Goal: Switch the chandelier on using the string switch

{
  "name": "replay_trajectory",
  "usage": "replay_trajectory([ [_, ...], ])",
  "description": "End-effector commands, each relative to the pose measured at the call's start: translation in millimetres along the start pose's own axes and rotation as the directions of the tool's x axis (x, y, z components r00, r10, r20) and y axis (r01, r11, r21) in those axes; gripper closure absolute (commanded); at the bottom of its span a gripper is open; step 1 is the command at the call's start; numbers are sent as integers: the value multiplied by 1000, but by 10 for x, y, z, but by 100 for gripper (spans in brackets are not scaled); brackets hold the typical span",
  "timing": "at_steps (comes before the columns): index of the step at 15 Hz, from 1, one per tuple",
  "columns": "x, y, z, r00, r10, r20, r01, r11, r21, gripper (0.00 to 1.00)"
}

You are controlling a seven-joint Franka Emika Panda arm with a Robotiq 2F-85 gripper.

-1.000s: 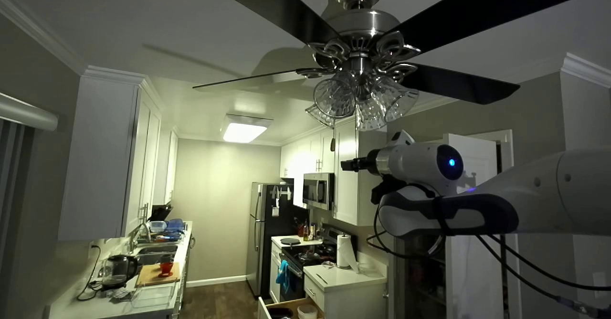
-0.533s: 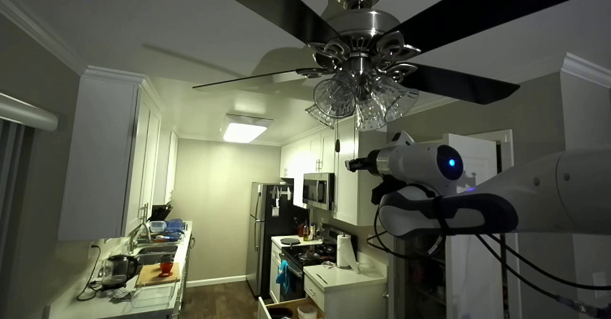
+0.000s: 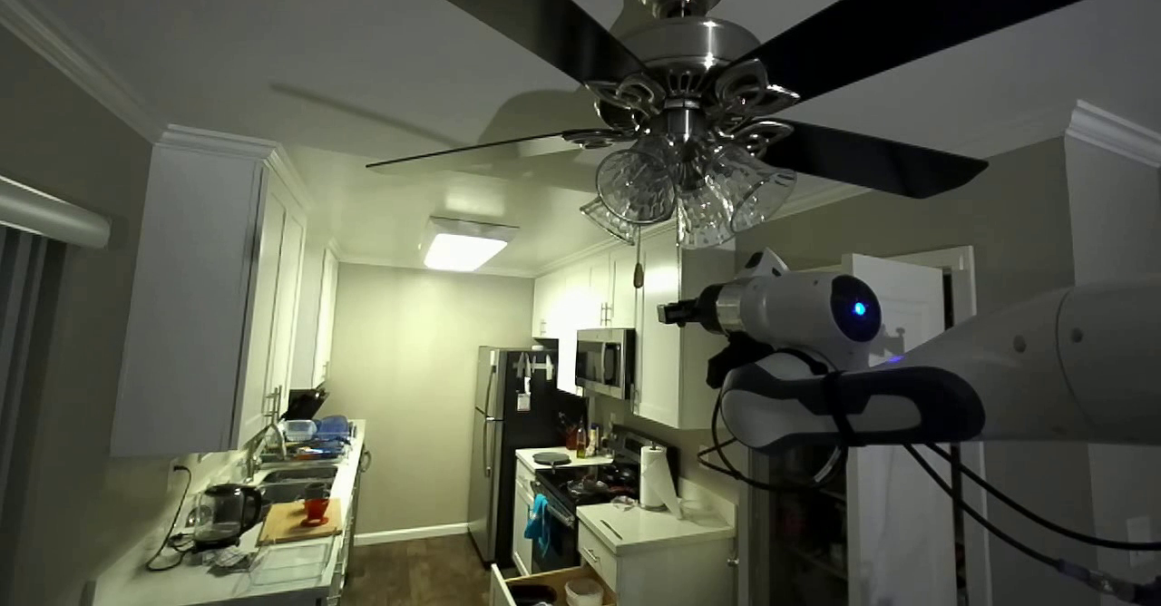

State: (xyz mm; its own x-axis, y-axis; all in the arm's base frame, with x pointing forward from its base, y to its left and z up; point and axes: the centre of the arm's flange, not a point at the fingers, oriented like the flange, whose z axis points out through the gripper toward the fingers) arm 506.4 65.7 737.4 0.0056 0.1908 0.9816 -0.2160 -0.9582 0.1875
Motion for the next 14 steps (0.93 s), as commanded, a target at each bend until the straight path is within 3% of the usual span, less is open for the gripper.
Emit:
replay_trajectory([
  [1, -20, 78, 38, 1000, -30, 10, 30, 999, 14, 98],
  [6, -150, 103, 80, 999, -36, 38, 35, 999, 12, 98],
  [14, -821, 72, 174, 982, -50, 180, 46, 999, 27, 98],
])
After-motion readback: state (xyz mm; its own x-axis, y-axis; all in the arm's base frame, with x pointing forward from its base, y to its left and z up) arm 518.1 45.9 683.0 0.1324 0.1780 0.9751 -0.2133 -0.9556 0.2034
